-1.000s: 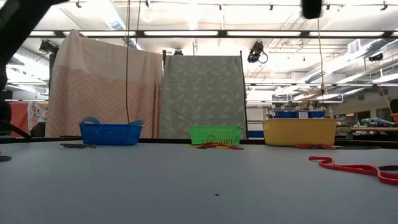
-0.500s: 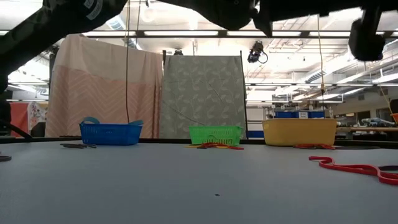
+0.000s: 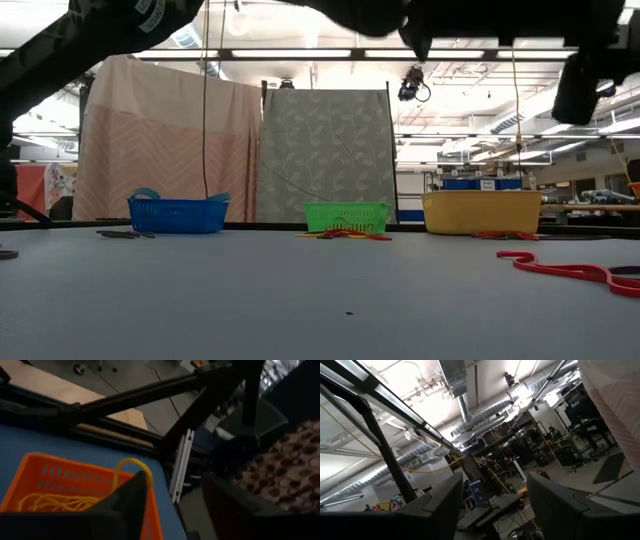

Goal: Sort rubber bands into baskets
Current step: Put the yellow rubber band into the orange bin

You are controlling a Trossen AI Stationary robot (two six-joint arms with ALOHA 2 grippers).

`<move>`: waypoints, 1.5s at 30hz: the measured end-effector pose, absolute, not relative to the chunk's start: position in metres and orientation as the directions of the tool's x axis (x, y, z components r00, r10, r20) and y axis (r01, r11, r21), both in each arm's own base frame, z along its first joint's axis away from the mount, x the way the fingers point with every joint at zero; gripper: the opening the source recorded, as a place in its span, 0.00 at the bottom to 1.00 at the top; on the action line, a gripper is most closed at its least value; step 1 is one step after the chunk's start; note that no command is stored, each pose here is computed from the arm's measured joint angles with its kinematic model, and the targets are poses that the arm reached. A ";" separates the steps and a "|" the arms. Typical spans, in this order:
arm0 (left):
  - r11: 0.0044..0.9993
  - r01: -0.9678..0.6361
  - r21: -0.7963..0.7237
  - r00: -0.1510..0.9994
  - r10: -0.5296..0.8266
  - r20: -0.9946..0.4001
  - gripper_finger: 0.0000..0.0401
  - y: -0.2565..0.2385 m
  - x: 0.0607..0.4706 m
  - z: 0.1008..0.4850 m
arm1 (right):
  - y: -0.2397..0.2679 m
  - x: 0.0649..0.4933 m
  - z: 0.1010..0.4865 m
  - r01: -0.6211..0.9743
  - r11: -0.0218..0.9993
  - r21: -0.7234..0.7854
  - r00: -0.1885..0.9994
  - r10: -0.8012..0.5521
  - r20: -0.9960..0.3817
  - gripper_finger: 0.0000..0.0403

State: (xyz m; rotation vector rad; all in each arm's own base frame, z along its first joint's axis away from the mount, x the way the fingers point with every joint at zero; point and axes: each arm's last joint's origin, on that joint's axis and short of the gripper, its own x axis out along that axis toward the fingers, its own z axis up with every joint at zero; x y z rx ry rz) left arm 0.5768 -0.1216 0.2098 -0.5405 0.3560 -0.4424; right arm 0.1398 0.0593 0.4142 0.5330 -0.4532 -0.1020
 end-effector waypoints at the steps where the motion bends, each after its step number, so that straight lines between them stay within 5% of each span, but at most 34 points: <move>1: 0.779 0.310 -0.545 0.842 -0.491 -0.223 0.52 -0.122 0.577 0.213 | 0.059 0.140 0.414 -0.022 0.859 0.512 0.896 -0.210 0.391 0.57; 6: 0.832 0.314 -0.457 0.797 -0.493 -0.350 0.70 -0.120 0.569 0.218 | 0.059 0.140 0.414 -0.022 0.859 0.512 0.896 -0.210 0.390 0.57; 10: 0.849 0.339 -0.405 0.788 -0.491 -0.370 0.75 -0.119 0.567 0.223 | 0.059 0.140 0.414 -0.021 0.860 0.509 0.897 -0.209 0.390 0.57; 15: 0.869 0.381 -0.315 0.780 -0.485 -0.394 0.73 -0.127 0.561 0.228 | 0.059 0.140 0.414 -0.020 0.861 0.508 0.897 -0.210 0.390 0.57; 21: 0.929 0.314 -0.193 0.727 -0.367 -0.580 0.68 -0.099 0.535 0.264 | 0.059 0.140 0.414 -0.018 0.863 0.506 0.897 -0.209 0.390 0.57; 27: 0.959 0.223 -0.176 0.506 -0.268 -0.820 0.62 -0.063 0.501 0.267 | 0.059 0.140 0.414 -0.004 0.877 0.480 0.897 -0.209 0.389 0.57; 35: 0.950 0.246 -0.194 0.353 -0.275 -0.894 0.61 -0.079 0.484 0.242 | 0.060 0.141 0.411 0.011 0.885 0.465 0.910 -0.201 0.362 0.57; 40: 0.951 0.219 -0.219 0.347 -0.286 -0.893 0.61 -0.085 0.452 0.235 | 0.061 0.142 0.409 0.015 0.886 0.463 0.917 -0.197 0.347 0.57; 45: 0.972 0.068 -0.226 0.448 -0.232 -0.863 0.61 -0.070 0.379 0.243 | 0.061 0.143 0.407 0.024 0.891 0.453 0.924 -0.193 0.330 0.57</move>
